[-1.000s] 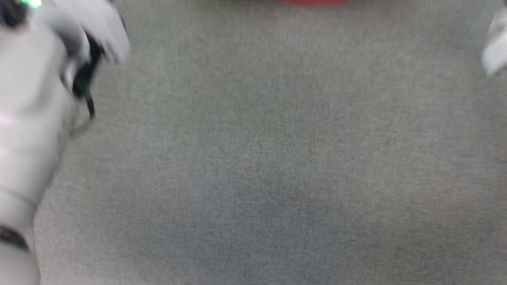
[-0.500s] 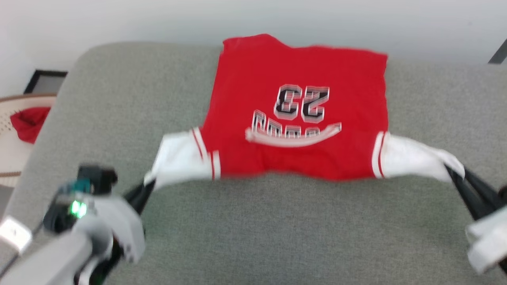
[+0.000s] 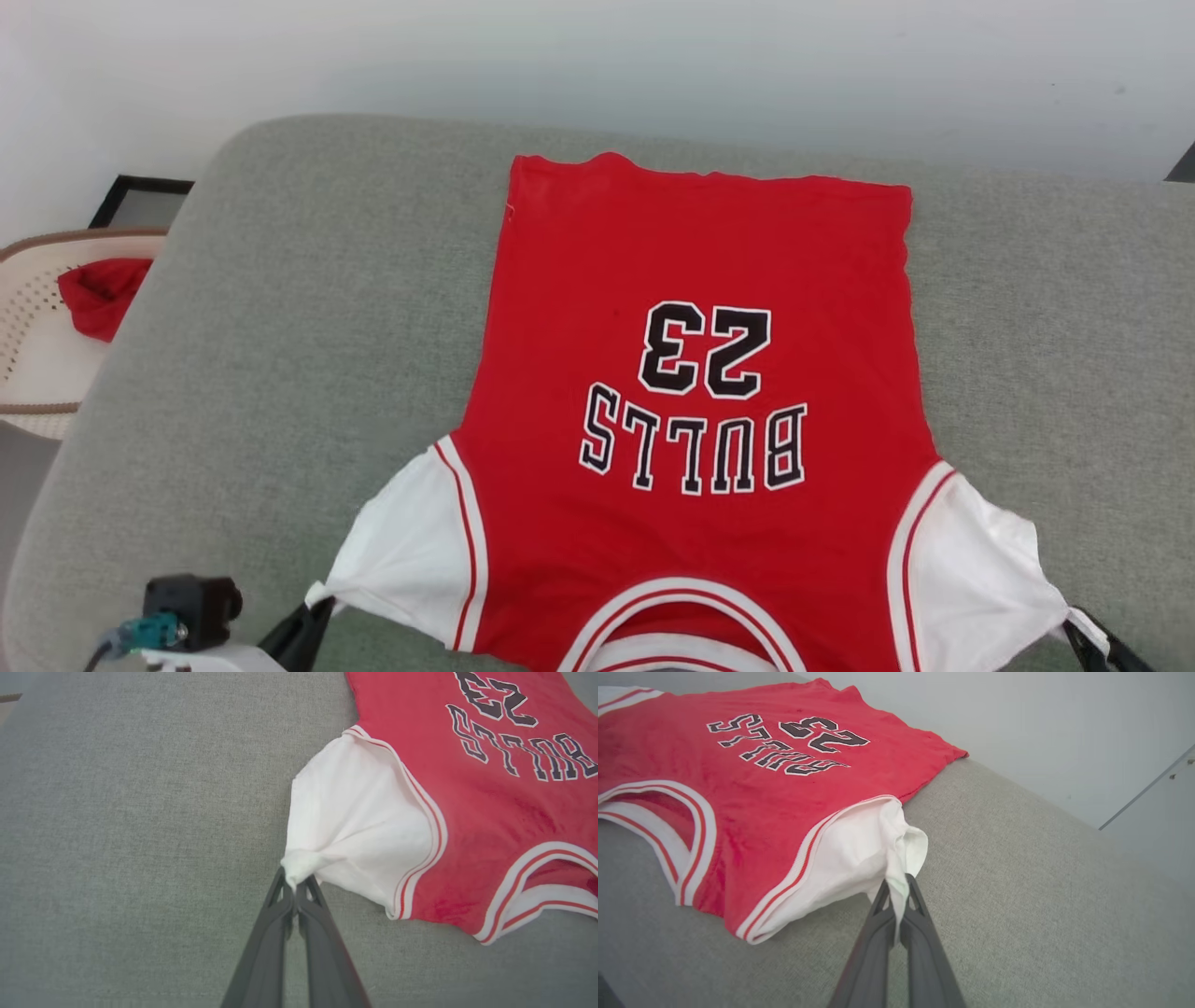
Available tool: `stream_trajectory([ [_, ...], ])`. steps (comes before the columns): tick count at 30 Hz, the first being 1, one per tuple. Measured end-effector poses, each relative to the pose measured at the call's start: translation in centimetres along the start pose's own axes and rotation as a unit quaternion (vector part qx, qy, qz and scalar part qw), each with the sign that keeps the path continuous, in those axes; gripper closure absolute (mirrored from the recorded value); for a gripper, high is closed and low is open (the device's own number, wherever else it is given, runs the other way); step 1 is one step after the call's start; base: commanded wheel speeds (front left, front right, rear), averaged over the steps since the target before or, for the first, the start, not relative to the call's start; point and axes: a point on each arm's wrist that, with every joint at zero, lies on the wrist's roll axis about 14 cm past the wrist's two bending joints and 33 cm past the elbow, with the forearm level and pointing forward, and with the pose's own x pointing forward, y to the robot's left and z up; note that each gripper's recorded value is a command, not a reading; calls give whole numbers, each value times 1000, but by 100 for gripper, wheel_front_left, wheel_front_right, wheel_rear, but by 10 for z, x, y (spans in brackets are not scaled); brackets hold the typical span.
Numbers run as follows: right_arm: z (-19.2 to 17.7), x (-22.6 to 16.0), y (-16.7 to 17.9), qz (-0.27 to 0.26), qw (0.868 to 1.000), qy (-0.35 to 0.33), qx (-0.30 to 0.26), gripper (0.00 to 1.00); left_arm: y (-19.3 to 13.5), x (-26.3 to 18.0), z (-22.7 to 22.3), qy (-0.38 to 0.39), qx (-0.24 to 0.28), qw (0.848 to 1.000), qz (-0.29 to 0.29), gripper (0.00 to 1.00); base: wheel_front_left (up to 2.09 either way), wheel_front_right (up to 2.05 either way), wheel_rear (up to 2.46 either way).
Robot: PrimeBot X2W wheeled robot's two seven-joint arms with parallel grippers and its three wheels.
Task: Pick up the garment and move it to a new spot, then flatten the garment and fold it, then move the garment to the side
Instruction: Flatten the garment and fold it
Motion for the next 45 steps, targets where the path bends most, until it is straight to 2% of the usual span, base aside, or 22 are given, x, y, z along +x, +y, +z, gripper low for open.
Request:
stream_trajectory([
  [8,-20,-9,2,-25,999,33,35,100,-7,3,-12,3,-17,1000,-2,100,0,0,0],
  [9,-21,-9,2,-29,998,34,41,96,-8,3,-12,2,-18,1000,-2,100,0,0,0],
  [10,-21,-9,3,-31,998,36,46,72,-8,4,-12,2,-19,1000,-2,100,0,0,0],
  [11,-21,-9,3,-32,998,37,51,53,-9,5,-12,1,-19,1000,-2,100,0,0,0],
  [12,-21,-9,3,-34,997,38,54,4,-10,6,-12,0,-19,1000,-4,100,0,0,0],
  [13,-21,-8,3,-36,997,40,60,0,-12,7,-12,-1,-21,1000,-5,100,0,0,0],
  [18,-10,-2,2,-43,995,26,84,0,-13,10,-11,-6,-21,1000,-5,100,0,0,0],
  [27,39,32,-16,-60,990,-39,120,0,-17,18,-2,-19,-16,1000,-9,100,0,0,0],
  [34,83,85,-35,-49,988,-82,123,0,-21,23,6,-33,-11,999,-12,100,0,0,0],
  [42,108,157,-64,-41,991,-70,104,0,-29,30,10,-42,-12,999,-19,100,0,0,0],
  [45,107,184,-80,-46,992,-45,104,0,-30,33,11,-44,-17,999,-20,100,0,0,0],
])
